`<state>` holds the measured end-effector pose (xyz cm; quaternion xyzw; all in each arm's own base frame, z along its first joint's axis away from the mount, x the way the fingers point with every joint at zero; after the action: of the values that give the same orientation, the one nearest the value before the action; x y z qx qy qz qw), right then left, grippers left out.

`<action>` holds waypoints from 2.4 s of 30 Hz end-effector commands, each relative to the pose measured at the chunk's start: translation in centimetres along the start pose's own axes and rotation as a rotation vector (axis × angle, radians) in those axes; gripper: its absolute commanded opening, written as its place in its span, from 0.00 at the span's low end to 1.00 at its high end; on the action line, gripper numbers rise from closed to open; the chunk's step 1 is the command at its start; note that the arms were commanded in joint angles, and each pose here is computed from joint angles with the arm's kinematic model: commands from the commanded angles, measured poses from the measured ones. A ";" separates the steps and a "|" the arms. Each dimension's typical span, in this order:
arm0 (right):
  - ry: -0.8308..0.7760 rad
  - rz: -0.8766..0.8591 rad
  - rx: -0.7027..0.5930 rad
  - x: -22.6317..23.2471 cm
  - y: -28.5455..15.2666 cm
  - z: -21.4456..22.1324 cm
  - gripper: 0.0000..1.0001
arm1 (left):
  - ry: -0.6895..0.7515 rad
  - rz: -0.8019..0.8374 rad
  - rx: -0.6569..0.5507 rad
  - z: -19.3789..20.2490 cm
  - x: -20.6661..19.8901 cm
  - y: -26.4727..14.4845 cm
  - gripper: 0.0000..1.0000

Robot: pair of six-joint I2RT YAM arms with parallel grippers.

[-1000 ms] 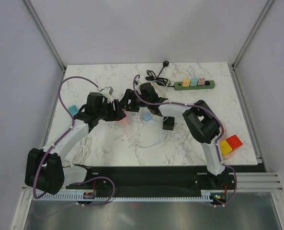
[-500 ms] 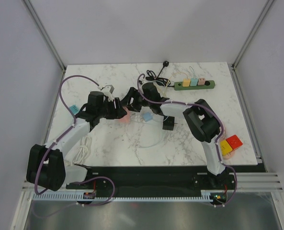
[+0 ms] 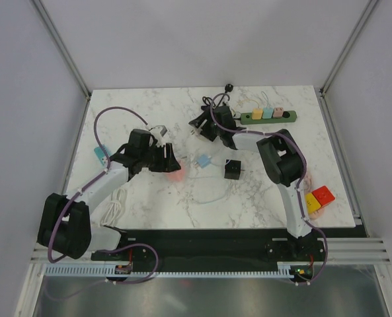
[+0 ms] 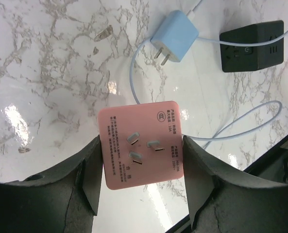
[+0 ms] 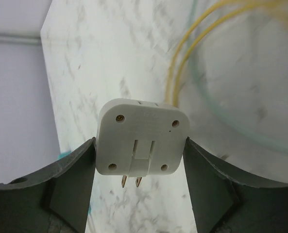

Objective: Pull the plug off the socket

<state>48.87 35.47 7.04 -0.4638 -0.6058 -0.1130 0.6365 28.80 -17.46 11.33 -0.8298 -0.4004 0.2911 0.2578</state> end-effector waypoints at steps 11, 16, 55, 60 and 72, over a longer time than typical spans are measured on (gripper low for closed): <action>-0.202 -0.082 0.003 2.9 -5.0 -1.3 0.00 | 0.008 -0.229 -0.095 -3.0 2.8 -3.1 0.02; -0.421 0.012 0.042 1.4 -8.1 -0.4 0.00 | -0.091 -0.359 -0.124 -5.2 4.8 -4.7 0.02; -0.842 0.468 0.274 -8.3 -13.7 6.5 0.26 | -0.522 -0.820 -0.073 -3.2 22.2 -5.8 0.71; -0.835 0.463 0.284 -8.2 -13.6 6.8 0.40 | -0.519 -0.809 -0.097 -3.6 21.6 -6.3 0.86; -0.825 0.460 0.272 -7.4 -14.4 6.8 0.70 | -0.506 -0.636 -0.220 -6.6 17.8 -7.9 1.00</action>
<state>32.96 29.66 5.48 -0.5018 -0.7017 0.3001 0.4070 38.06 1.33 13.66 -0.5561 -0.7277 0.3555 0.1866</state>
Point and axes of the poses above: each gripper's point midway between its finger pads, its own y axis out along the fingers, its own x axis along the line the jaws close on, z = x × y, the point moved 1 cm from there along -y, back along the fingers, and after that the axes turned 14 degrees about y, right-handed, at the moved point
